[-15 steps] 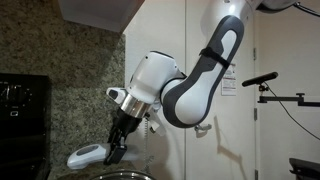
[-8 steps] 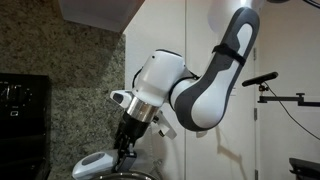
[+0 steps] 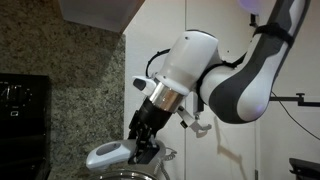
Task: Hang the intercom headset on the holder
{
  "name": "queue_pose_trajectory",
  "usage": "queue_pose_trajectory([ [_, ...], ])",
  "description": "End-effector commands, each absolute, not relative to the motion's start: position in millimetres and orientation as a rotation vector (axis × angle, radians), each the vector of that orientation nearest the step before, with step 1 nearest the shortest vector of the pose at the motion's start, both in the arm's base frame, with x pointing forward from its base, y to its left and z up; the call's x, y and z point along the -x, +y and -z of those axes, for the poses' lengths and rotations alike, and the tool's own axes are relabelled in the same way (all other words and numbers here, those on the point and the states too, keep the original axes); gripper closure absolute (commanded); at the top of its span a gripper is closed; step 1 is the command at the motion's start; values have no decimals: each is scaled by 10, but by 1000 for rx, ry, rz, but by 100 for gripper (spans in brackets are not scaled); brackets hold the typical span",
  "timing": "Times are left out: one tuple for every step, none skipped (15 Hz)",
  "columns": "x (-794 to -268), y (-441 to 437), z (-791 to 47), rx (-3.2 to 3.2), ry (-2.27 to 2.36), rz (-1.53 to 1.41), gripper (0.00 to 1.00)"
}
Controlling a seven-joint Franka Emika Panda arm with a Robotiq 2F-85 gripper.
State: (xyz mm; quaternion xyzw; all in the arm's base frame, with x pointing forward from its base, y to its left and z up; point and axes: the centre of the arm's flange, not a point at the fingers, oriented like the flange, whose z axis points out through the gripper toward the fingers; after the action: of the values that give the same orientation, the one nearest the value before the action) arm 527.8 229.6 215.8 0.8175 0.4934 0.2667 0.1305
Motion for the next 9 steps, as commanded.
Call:
queue_pose_trajectory([
  [-4735, 2126, -2418, -2348, 1408, -868, 66],
  [-4672, 2069, -2446, -2339, 1408, -896, 66],
  [-4590, 2013, -2470, -2330, 1397, -930, 66],
  [-4512, 1954, -2498, -2327, 1394, -960, 66],
  [-4441, 1887, -2506, -2318, 1391, -999, 66],
  [-4397, 1841, -2521, -2326, 1376, -1019, 66],
  [-4373, 1819, -2579, -2330, 1372, -1055, 66],
  [-4358, 1804, -2640, -2328, 1369, -1087, 66],
  [-4354, 1789, -2694, -2329, 1362, -1129, 66],
])
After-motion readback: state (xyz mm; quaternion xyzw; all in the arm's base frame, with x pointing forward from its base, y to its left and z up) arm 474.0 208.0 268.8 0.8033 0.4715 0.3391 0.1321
